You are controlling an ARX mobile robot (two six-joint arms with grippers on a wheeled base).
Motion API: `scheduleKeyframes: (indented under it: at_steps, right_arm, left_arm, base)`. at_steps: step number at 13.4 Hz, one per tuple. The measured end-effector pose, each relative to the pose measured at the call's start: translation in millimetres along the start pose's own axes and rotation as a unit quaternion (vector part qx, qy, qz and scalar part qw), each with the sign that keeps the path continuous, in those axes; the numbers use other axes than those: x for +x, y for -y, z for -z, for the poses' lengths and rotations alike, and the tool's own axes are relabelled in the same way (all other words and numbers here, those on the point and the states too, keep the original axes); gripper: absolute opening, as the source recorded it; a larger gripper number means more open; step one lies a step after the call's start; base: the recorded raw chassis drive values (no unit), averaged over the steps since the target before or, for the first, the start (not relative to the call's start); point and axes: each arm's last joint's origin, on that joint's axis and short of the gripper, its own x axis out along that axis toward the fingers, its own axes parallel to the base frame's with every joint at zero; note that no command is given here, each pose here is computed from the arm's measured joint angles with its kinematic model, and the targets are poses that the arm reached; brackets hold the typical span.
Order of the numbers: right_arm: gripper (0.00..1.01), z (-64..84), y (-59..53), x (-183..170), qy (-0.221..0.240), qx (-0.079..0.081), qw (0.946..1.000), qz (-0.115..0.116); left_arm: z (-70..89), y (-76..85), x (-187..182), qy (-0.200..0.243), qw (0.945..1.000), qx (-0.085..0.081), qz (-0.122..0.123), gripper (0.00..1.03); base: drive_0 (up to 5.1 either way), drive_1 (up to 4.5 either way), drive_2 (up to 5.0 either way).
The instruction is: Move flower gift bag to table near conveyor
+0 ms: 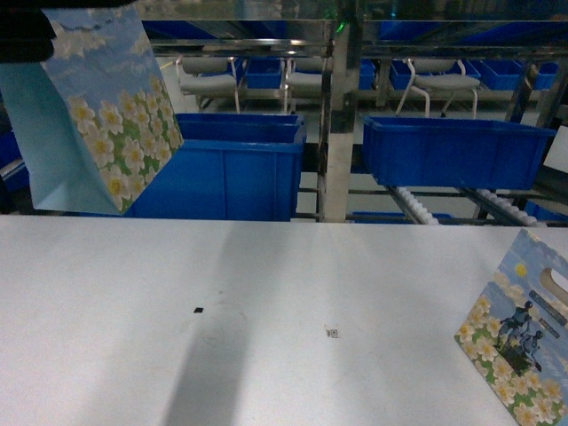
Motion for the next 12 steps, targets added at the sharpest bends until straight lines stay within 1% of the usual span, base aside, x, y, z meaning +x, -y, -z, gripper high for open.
scheduleKeyframes:
  at_steps: [1, 2, 4, 5, 6, 7, 8, 10, 12]
  right_arm:
    - [0.98, 0.0, 0.0, 0.0, 0.000, 0.000, 1.0000, 0.000]
    - [0.98, 0.0, 0.0, 0.0, 0.000, 0.000, 1.0000, 0.000]
    - [0.98, -0.1, 0.0, 0.0, 0.000, 0.000, 1.0000, 0.000]
    - [0.98, -0.1, 0.0, 0.0, 0.000, 0.000, 1.0000, 0.000]
    - [0.98, 0.0, 0.0, 0.0, 0.000, 0.000, 1.0000, 0.000]
    - [0.98, 0.0, 0.0, 0.0, 0.000, 0.000, 1.0000, 0.000]
    - [0.98, 0.0, 0.0, 0.0, 0.000, 0.000, 1.0000, 0.000]
    - [0.98, -0.1, 0.0, 0.0, 0.000, 0.000, 1.0000, 0.000]
    - [0.98, -0.1, 0.0, 0.0, 0.000, 0.000, 1.0000, 0.000]
  left_arm:
    - [12.6, -4.2, 11.6, -0.008, 0.9999, -0.006, -0.012, 0.02]
    - [28.4, -10.7, 23.5, -0.019, 0.9994, -0.014, -0.027, 0.02]
    - [50.9, -18.9, 36.2, -0.048, 0.9978, -0.014, -0.043, 0.02]
    - [64.9, -22.8, 38.7, -0.070, 0.9964, -0.012, -0.046, 0.02]
    - [75.0, -23.9, 38.8, -0.086, 0.9951, -0.013, -0.047, 0.02]
    - [80.6, -23.1, 38.7, -0.095, 0.9944, -0.014, -0.044, 0.02]
    - [82.9, -18.7, 38.6, -0.098, 0.9943, -0.017, -0.038, 0.02]
    - [86.8, -5.0, 37.7, -0.104, 0.9941, -0.024, -0.019, 0.02]
    - [95.9, 0.8, 39.7, -0.115, 0.9928, -0.030, -0.011, 0.02]
  base:
    - [0.0, 0.00, 0.0]
    - [0.0, 0.00, 0.0]
    - [0.0, 0.00, 0.0]
    - [0.0, 0.00, 0.0]
    - [0.0, 0.00, 0.0]
    - [0.0, 0.00, 0.0]
    - [0.0, 0.00, 0.0]
    - [0.0, 0.00, 0.0]
    - [0.0, 0.00, 0.0]
